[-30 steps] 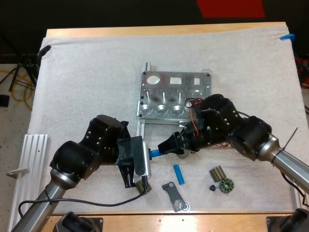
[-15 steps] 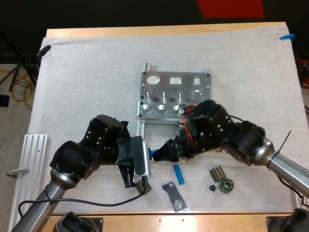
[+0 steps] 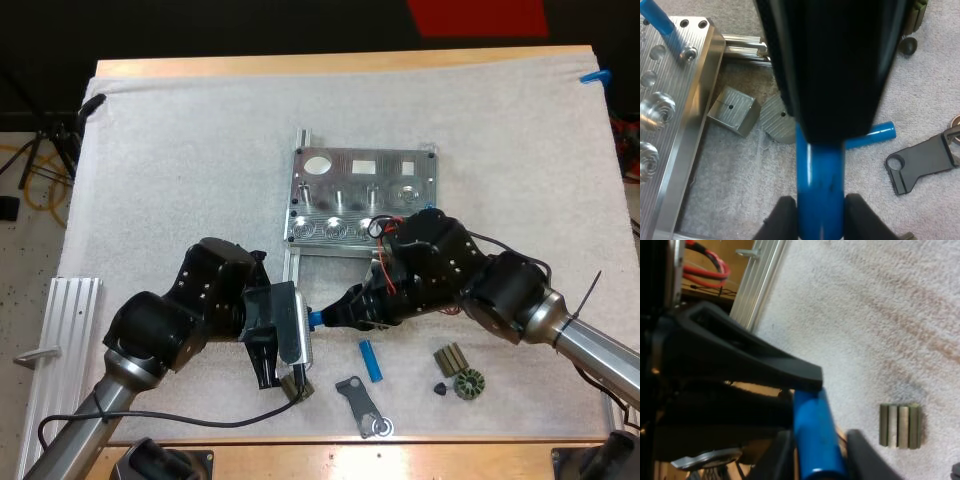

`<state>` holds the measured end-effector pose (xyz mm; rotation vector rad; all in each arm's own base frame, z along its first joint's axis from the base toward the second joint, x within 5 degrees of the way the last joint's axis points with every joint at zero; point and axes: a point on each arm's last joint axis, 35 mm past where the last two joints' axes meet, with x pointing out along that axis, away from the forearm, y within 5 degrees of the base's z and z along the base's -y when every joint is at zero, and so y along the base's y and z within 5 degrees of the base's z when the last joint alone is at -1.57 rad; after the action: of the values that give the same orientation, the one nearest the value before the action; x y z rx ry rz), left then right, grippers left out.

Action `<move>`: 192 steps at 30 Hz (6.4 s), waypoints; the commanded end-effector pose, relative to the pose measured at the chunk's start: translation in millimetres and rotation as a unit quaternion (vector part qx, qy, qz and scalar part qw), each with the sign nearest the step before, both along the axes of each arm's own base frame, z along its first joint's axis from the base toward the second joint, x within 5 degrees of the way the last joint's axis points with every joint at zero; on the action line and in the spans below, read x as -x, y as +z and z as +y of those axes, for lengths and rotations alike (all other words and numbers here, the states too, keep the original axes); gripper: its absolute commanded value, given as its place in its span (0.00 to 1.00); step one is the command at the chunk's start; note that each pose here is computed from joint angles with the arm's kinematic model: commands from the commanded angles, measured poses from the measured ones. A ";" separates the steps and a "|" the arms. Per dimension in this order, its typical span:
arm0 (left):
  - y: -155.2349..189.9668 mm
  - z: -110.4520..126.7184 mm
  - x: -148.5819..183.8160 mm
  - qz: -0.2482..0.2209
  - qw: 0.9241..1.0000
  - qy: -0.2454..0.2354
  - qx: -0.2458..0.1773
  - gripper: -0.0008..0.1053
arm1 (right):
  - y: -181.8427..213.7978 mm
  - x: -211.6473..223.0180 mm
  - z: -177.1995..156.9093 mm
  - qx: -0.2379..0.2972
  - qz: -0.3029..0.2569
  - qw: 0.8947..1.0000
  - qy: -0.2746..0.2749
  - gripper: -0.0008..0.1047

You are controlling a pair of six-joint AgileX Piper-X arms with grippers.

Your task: Load cells from right to left

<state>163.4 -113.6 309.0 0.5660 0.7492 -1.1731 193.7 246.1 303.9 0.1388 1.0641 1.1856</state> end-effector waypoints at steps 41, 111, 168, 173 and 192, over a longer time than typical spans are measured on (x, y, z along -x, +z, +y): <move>10.4 22.2 22.8 0.089 0.965 0.247 -0.019 0.66 | -3.8 14.0 -26.5 0.153 -0.120 0.978 0.074 0.12; 47.6 35.2 35.9 0.022 0.913 0.385 0.129 0.66 | 31.7 -122.9 -15.5 0.400 -0.192 0.888 0.115 0.12; 47.4 35.3 36.1 0.023 0.913 0.386 0.129 0.66 | -57.3 -165.2 9.3 0.480 -0.183 0.845 0.149 0.12; 47.4 35.3 36.1 0.023 0.913 0.386 0.129 0.66 | -57.0 -167.0 10.7 0.476 -0.192 0.846 0.144 0.12; 47.4 35.3 36.1 0.023 0.913 0.386 0.129 0.66 | -71.9 -170.0 11.1 0.496 -0.187 0.835 0.147 0.12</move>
<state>126.7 -78.9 354.8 -0.0037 0.7572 -0.5406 361.0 256.2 239.1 -1.0550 1.2368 0.7388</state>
